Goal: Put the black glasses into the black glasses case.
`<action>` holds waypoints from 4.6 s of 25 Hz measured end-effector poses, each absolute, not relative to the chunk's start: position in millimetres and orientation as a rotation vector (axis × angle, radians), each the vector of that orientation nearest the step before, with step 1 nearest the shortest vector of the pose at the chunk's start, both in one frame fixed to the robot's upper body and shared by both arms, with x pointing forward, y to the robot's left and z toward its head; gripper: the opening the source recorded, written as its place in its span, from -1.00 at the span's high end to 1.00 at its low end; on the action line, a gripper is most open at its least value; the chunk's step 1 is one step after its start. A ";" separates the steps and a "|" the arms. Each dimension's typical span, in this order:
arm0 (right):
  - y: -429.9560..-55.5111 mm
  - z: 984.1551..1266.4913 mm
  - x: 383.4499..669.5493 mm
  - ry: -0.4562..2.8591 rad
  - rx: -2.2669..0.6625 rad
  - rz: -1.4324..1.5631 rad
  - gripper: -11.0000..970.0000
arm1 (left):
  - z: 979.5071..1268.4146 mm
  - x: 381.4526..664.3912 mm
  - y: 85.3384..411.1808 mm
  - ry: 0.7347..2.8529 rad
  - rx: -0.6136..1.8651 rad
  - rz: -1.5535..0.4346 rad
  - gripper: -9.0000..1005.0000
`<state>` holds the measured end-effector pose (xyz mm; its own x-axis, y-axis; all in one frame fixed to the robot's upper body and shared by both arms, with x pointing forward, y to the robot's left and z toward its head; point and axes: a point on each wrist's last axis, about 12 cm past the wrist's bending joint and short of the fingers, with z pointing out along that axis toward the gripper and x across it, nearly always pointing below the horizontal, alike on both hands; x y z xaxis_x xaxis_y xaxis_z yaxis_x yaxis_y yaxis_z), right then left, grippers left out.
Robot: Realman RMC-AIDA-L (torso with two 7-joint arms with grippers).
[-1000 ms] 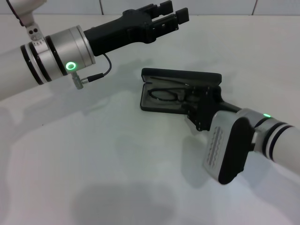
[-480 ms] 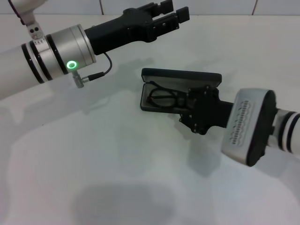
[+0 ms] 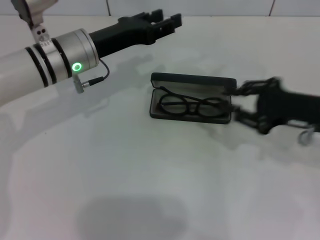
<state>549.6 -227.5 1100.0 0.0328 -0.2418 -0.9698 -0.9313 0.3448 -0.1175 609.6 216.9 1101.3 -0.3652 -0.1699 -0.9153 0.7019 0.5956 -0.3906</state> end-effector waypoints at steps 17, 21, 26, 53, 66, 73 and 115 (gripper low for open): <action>-313.9 1096.4 536.1 1.467 -0.585 0.774 -0.16 | 1087.4 621.8 186.4 1.961 0.685 -0.840 -0.29; -311.9 1095.5 536.0 1.470 -0.588 0.784 -0.32 | 1086.3 620.7 180.1 1.966 0.716 -0.841 -0.29; -310.3 1094.6 534.5 1.471 -0.596 0.796 -0.53 | 1085.7 620.4 176.5 1.964 0.695 -0.856 -0.29; -303.4 1096.1 539.4 1.468 -0.628 0.804 -0.64 | 1064.8 606.5 178.3 2.029 0.740 -0.825 -0.28; -297.6 1096.2 548.7 1.490 -0.652 0.783 -0.64 | 1057.3 600.2 179.6 2.056 0.765 -0.816 -0.28; -297.0 1096.6 549.1 1.488 -0.656 0.782 -0.64 | 1060.3 599.4 181.2 2.003 0.727 -0.837 -0.28; -238.3 1082.2 521.1 1.164 -1.128 0.867 -0.64 | 1081.3 488.9 244.4 1.241 1.139 -1.125 -0.30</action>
<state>521.1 -238.3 1082.2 0.2118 -0.0362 -0.9766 -0.9463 0.2423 -0.2142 488.9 244.4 1081.3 0.0160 -0.0033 -0.9999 0.9948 0.1005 0.0156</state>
